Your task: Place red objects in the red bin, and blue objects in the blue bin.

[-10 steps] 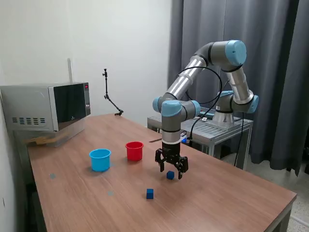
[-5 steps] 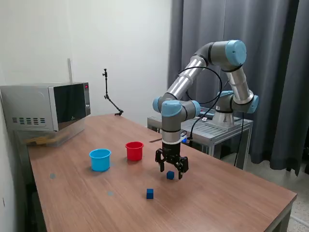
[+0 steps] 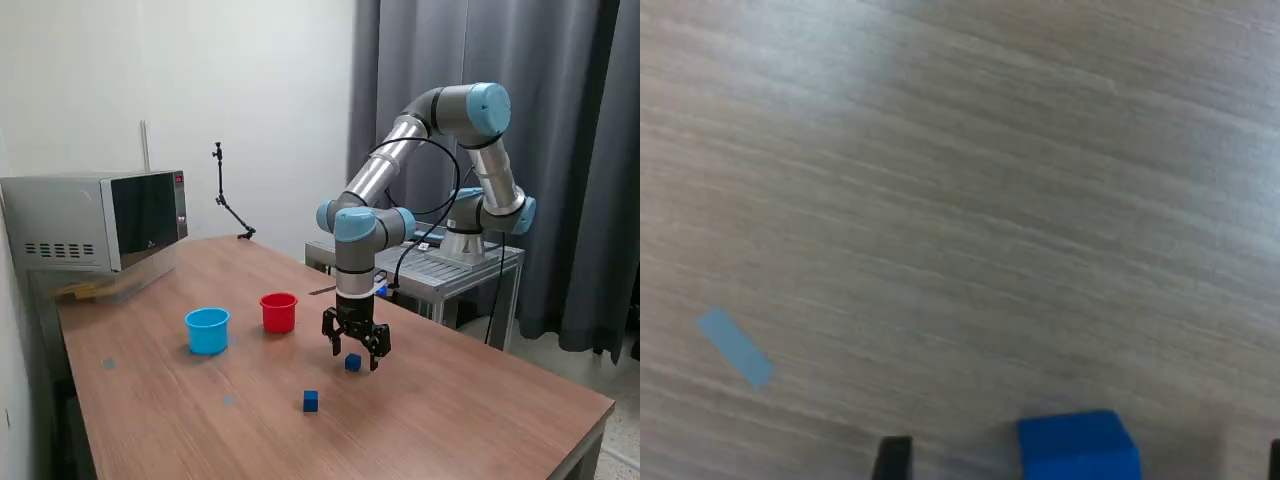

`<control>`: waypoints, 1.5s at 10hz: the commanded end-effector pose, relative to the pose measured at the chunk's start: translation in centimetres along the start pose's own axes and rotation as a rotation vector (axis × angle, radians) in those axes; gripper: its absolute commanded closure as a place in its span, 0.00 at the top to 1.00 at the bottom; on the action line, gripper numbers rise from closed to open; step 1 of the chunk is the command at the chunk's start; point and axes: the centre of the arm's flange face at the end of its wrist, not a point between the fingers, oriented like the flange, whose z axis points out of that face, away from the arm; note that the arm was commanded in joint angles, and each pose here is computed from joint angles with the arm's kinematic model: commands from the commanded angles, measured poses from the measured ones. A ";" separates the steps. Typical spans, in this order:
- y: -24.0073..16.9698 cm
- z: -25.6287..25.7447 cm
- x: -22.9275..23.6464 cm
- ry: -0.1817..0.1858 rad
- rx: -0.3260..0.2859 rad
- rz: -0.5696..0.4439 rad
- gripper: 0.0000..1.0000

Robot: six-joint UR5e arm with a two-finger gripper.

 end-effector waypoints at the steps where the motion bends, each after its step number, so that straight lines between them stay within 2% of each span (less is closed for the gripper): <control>1: 0.0 0.0 0.0 0.000 0.001 0.000 1.00; 2: 0.0 0.0 0.0 0.000 0.001 0.000 0.00; 8: 0.1 -0.1 0.0 -0.003 -0.001 0.000 0.00; 10: 0.4 -1.2 -0.1 -0.006 -0.020 -0.002 0.00; 12: 0.9 -5.2 -0.4 -0.019 -0.082 0.002 0.00; 14: 1.3 -9.9 -1.4 -0.059 -0.149 0.006 0.00; 15: 1.6 -11.0 -1.8 -0.064 -0.168 0.010 0.00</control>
